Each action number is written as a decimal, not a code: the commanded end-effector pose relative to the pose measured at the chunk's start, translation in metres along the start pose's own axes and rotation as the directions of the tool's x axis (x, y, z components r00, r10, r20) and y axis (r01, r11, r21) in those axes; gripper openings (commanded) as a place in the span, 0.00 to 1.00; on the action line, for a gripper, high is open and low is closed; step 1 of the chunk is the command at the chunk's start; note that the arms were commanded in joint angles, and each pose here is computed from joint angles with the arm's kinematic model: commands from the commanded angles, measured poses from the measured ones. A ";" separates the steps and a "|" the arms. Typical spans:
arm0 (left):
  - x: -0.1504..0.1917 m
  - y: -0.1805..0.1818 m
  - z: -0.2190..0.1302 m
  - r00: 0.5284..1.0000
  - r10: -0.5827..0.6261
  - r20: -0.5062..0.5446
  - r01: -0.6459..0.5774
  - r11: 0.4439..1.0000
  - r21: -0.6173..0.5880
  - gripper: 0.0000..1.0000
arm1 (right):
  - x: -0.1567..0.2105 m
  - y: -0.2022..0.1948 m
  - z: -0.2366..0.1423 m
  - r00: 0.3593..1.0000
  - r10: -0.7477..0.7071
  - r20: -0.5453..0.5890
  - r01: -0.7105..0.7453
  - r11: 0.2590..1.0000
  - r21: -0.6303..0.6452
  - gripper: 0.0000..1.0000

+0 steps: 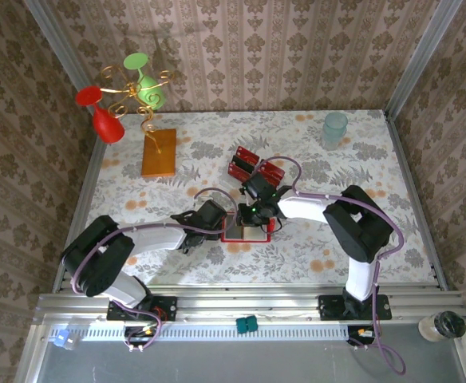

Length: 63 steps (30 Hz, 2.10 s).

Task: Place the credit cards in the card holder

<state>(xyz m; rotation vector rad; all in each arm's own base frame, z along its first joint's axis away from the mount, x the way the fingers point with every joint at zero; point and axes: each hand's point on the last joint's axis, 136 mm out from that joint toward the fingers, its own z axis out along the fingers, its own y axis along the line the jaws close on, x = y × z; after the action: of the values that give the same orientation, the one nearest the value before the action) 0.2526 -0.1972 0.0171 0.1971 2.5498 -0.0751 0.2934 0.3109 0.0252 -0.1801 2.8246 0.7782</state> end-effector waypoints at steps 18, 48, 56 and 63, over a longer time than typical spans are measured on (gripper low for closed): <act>0.006 -0.009 0.009 0.999 0.021 -0.032 -0.021 0.999 0.027 0.68 | 0.004 -0.006 -0.027 0.999 -0.043 0.025 0.041 0.996 0.075 0.12; 0.002 -0.012 0.005 1.000 0.019 -0.021 -0.018 0.999 0.028 0.68 | 0.005 0.018 -0.028 0.998 -0.062 0.030 0.062 0.998 0.019 0.12; -0.010 -0.007 -0.015 1.000 -0.001 0.025 0.001 1.000 0.029 0.70 | -0.002 0.013 -0.076 0.989 -0.071 0.126 0.067 0.997 0.035 0.31; -0.031 -0.009 -0.044 0.993 -0.034 0.110 0.024 0.995 0.095 0.82 | 0.001 -0.033 -0.111 0.979 -0.052 0.199 0.021 0.988 0.155 0.48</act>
<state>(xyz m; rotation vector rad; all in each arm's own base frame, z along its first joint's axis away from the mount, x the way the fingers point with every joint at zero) 0.2560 -0.2065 0.0597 0.1789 2.4586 -0.1857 0.2871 0.2585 0.1155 -0.1508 2.6178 0.6974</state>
